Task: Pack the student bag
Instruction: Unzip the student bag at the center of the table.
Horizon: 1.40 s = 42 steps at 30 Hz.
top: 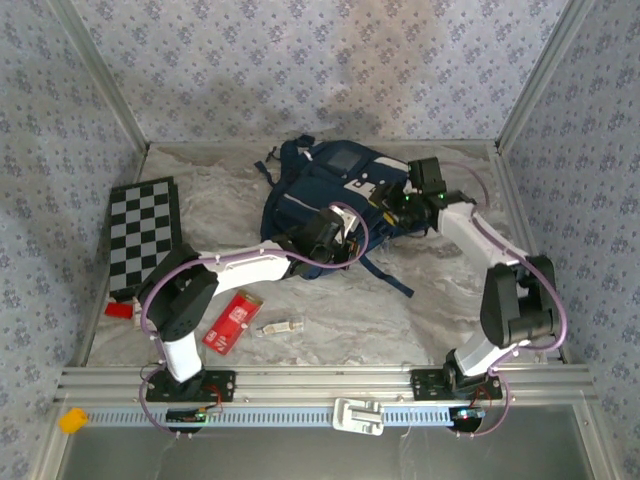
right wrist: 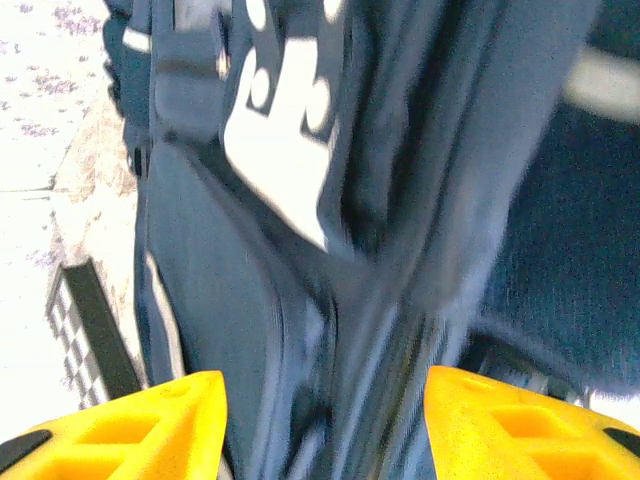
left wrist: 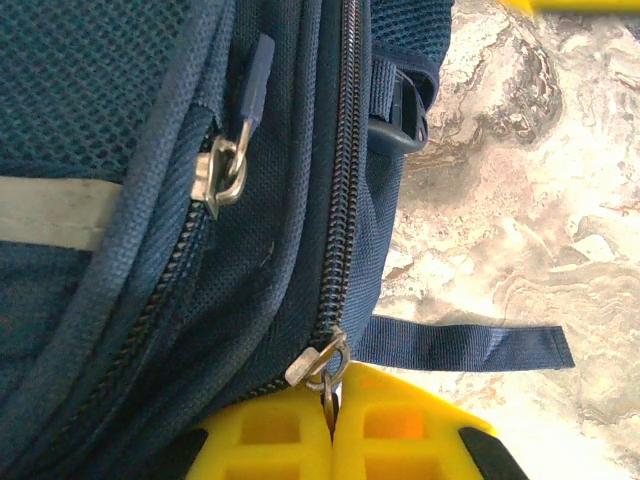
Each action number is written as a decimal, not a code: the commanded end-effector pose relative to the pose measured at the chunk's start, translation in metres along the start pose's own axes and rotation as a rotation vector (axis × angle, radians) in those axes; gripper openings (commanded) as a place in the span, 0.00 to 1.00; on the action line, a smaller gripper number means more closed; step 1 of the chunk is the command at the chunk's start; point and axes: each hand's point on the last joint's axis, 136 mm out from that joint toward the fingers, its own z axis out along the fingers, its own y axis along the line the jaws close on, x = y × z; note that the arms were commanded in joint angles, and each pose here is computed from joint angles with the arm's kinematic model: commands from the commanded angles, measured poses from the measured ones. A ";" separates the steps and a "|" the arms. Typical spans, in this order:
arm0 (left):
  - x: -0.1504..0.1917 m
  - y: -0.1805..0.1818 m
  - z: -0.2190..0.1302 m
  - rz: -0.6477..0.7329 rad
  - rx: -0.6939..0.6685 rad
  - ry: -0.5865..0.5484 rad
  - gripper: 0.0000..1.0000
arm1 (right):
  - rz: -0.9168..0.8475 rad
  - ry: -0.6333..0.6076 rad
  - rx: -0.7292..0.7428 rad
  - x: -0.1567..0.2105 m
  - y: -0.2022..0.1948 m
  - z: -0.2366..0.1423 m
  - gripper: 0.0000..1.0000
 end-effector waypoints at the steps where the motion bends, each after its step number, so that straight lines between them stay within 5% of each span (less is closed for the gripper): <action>1: -0.016 -0.014 -0.004 0.020 0.051 -0.025 0.00 | 0.065 0.079 -0.037 0.035 -0.004 0.007 0.54; 6: -0.017 -0.016 -0.005 0.026 0.064 -0.026 0.00 | 0.113 0.089 -0.068 0.042 -0.005 0.029 0.50; 17: 0.004 0.021 -0.028 0.055 -0.027 0.049 0.00 | -0.005 0.115 -0.001 0.026 -0.021 0.026 0.01; 25: 0.023 0.099 -0.062 -0.024 -0.103 0.103 0.00 | -0.068 0.119 -0.033 -0.020 -0.024 0.004 0.00; 31: 0.021 0.102 -0.052 -0.041 -0.073 0.126 0.00 | -0.097 0.070 -0.037 -0.053 -0.009 0.003 0.00; 38: -0.024 0.016 -0.022 -0.039 0.116 0.019 0.00 | -0.114 0.074 -0.023 -0.060 0.004 0.013 0.48; 42: -0.034 -0.019 -0.009 -0.027 0.149 -0.015 0.00 | -0.074 0.054 0.050 -0.039 -0.015 -0.012 0.62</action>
